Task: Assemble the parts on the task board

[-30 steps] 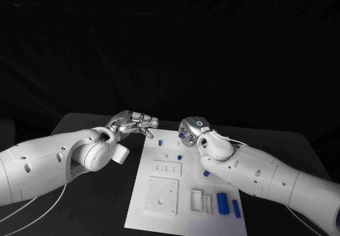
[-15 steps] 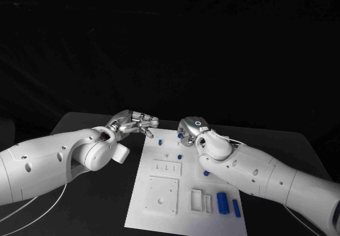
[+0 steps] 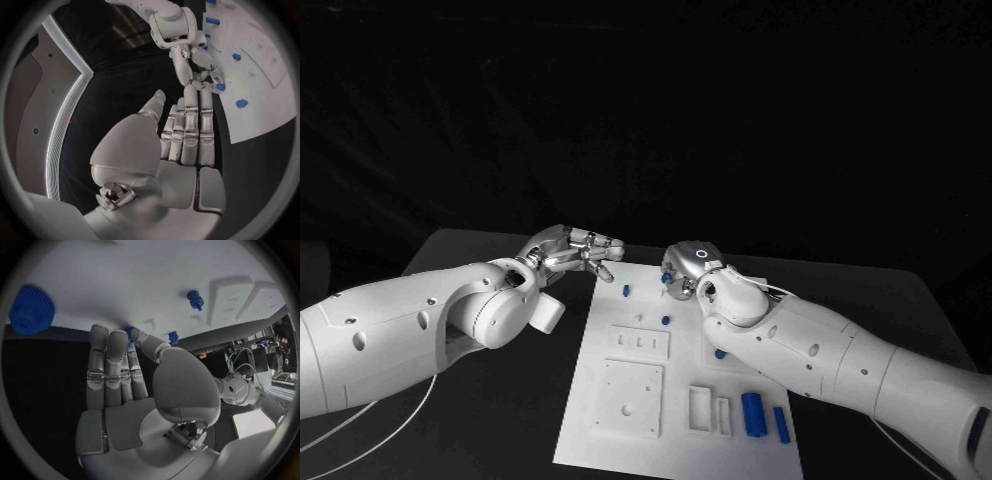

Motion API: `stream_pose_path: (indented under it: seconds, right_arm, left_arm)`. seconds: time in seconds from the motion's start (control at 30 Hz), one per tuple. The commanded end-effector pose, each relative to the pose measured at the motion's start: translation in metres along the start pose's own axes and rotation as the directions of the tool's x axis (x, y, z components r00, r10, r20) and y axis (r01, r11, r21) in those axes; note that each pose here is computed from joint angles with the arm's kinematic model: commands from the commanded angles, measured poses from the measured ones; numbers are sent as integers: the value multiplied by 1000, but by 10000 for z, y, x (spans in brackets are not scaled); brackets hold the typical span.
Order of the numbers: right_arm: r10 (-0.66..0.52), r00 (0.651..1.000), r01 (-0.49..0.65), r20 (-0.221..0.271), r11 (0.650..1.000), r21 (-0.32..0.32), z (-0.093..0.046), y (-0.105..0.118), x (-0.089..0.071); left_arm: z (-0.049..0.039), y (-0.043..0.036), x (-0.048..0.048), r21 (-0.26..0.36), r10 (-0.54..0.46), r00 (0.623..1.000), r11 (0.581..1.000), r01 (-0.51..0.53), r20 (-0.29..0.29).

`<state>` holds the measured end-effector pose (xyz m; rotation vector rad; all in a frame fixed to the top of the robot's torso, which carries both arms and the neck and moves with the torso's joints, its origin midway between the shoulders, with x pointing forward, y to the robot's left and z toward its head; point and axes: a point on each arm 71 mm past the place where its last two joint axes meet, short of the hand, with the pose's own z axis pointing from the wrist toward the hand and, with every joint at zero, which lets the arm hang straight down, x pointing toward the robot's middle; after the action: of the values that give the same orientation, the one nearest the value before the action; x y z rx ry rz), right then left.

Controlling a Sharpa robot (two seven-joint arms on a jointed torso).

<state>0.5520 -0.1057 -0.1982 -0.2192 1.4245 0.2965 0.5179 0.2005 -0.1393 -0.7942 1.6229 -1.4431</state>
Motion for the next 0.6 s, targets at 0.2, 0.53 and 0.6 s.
stream_pose_path:
  seconds: [0.2, 0.53, 0.6]
  right_arm:
    - [45, 999, -45, -13, 999, 19, -8, -30, 23]
    - [86, 994, -87, 62, 996, 15, -153, -162, -161]
    - [102, 992, -104, 79, 994, 17, -203, -233, -242]
  left_arm:
    - [12, -20, 21, 6, -2, 1000, 1000, 2, -18]
    - [-8, -11, -14, 2, -1, 1000, 1000, 1, -11]
    - [-15, -9, -25, 1, 0, 1000, 1000, 0, -8]
